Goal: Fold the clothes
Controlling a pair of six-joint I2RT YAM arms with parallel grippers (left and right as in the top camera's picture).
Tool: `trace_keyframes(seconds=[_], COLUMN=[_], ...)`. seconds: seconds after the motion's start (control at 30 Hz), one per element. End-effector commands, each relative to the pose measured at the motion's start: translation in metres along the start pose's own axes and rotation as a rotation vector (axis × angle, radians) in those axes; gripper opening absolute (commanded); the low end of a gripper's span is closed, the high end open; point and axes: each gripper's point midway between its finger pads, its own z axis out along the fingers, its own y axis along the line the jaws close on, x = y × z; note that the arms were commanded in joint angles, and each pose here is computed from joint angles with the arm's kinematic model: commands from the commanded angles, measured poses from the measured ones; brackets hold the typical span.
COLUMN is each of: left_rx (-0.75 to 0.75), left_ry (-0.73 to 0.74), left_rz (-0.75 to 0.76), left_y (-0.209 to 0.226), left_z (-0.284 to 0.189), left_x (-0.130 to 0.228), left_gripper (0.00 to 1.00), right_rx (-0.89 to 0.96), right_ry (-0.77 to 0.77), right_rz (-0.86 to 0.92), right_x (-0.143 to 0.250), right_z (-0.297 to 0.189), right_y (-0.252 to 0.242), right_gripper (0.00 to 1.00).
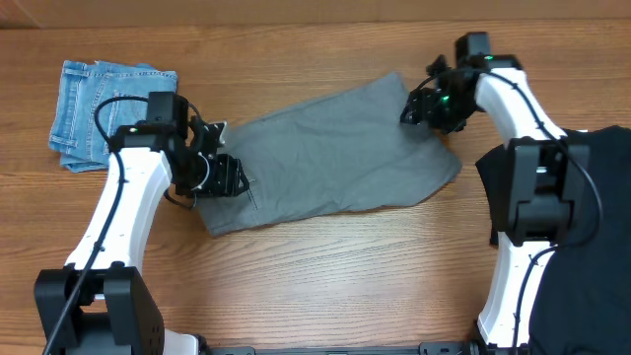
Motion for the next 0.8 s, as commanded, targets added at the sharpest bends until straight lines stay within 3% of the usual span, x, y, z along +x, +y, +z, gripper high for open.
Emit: trace_keyframes(seconds=[0.0,0.03,0.07,0.13,0.27,0.43,0.47,0.57,0.63,0.67,0.77], left_rx=[-0.081,-0.081,-0.081,-0.081,-0.081,-0.081,-0.082,-0.082,-0.076,-0.028,0.069], left_ry=[0.019,0.017,0.013,0.004,-0.025,-0.06,-0.067,-0.078,-0.071,-0.052,-0.008], left_rz=[-0.032,-0.032,-0.03,-0.029,-0.019,-0.008,-0.006,-0.005,-0.029,-0.035,-0.047], left_y=[0.014,0.015,0.015,0.015,0.015,0.015,0.015,0.016,0.018,0.012,-0.001], left_z=[0.006,0.007,0.007,0.007,0.007,0.007,0.007,0.009,0.015,0.023,0.036], left_x=[0.008,0.008,0.007,0.004,-0.003,-0.012,-0.014,-0.018,-0.02,-0.019,-0.015], left_gripper=[0.6,0.6,0.6,0.61,0.64,0.68,0.69,0.7,0.7,0.62,0.5], right_rx=[0.063,0.055,0.058,0.061,0.231,0.255,0.235,0.21,0.199,0.188,0.156], right_ry=[0.034,0.043,0.058,0.08,0.084,0.136,0.158,0.196,0.144,0.085,0.005], right_rz=[-0.024,-0.022,-0.018,0.001,0.36,0.704,0.729,0.76,0.692,0.64,0.573], right_x=[0.01,0.013,0.017,0.022,0.032,0.058,0.064,0.073,0.062,0.051,0.039], right_z=[0.02,0.022,0.023,0.019,0.002,-0.017,-0.02,-0.029,-0.052,-0.074,-0.108], right_y=[-0.012,-0.011,-0.012,-0.015,-0.071,-0.109,-0.111,-0.111,-0.107,-0.1,-0.083], right_gripper=[0.66,0.53,0.23,0.04,0.04,0.04,0.04,0.28,0.36,0.42,0.49])
